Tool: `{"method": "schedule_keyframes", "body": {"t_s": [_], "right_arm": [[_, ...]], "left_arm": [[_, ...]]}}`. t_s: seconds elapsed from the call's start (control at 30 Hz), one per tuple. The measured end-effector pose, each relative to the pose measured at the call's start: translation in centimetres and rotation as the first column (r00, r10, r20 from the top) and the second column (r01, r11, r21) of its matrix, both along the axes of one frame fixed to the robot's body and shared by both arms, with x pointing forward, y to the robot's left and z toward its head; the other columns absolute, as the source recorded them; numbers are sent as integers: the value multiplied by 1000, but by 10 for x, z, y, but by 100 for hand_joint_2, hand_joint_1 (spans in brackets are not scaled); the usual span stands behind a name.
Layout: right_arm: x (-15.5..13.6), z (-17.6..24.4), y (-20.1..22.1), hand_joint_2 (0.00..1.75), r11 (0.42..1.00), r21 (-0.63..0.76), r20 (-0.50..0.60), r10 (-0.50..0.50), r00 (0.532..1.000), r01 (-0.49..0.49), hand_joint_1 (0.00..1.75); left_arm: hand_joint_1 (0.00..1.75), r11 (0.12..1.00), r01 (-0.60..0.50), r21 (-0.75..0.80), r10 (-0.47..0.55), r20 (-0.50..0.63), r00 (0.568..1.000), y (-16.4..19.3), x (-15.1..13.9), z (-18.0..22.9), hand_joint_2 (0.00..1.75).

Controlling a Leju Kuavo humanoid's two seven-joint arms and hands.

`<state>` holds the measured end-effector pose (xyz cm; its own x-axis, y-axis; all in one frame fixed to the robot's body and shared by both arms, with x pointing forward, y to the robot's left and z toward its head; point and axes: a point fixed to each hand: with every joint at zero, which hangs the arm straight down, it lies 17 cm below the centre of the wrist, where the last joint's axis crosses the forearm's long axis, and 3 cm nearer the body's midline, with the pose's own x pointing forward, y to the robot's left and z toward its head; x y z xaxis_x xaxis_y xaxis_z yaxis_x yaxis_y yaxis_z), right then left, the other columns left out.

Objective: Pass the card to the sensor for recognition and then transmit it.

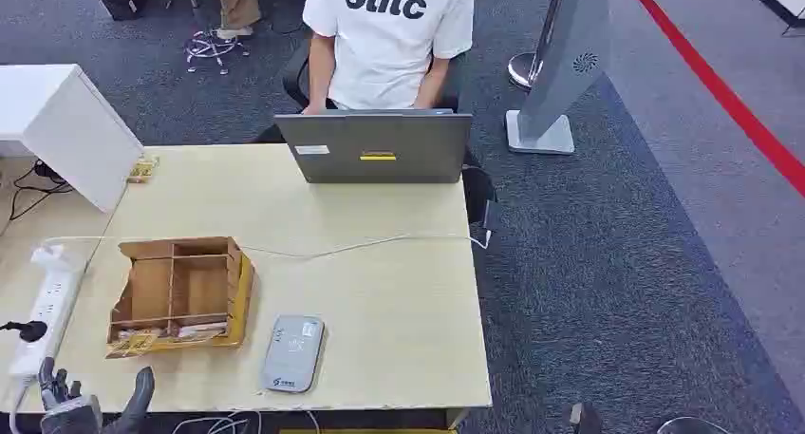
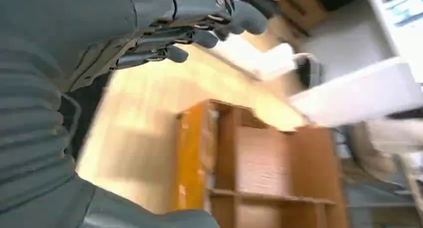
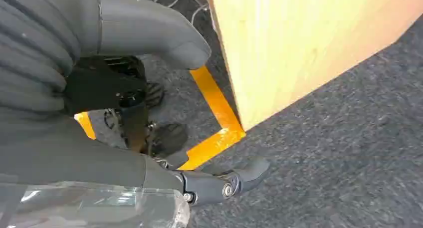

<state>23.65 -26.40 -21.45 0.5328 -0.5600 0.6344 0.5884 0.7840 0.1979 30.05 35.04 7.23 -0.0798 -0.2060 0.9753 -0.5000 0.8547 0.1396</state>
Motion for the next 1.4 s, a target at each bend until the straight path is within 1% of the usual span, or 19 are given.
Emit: {"method": "schedule_keyframes", "body": {"t_s": [0.17,0.3,0.43,0.53,0.73,0.83,1.07,1.4], "right_arm": [[3,4,-4,175,1000,-31,28,4,1000,-3,0],[4,7,-7,175,998,-55,50,6,999,-4,0],[7,10,-10,175,997,-78,71,13,997,-7,0],[9,12,-10,175,995,-93,75,28,997,-21,0],[14,13,-10,175,993,-112,72,49,996,-41,0],[20,15,-8,175,992,-116,77,65,995,-56,0],[31,19,0,175,989,-115,81,107,991,-97,0],[45,23,12,175,984,-101,85,156,984,-147,0]], "left_arm": [[0,997,5,80,-18,160,987,-18,-2,62,175],[0,991,-8,133,-31,292,956,-33,-11,114,175],[0,980,-40,196,-46,415,909,-48,-22,163,175],[0,961,-67,269,-65,451,890,-58,-24,182,175],[0,906,-80,415,-119,433,893,-74,-10,196,175],[0,869,-76,490,-149,403,903,-80,6,196,175],[0,778,-44,627,-197,308,931,-95,46,179,175],[0,627,-6,779,-202,170,964,-105,102,146,175]]}}
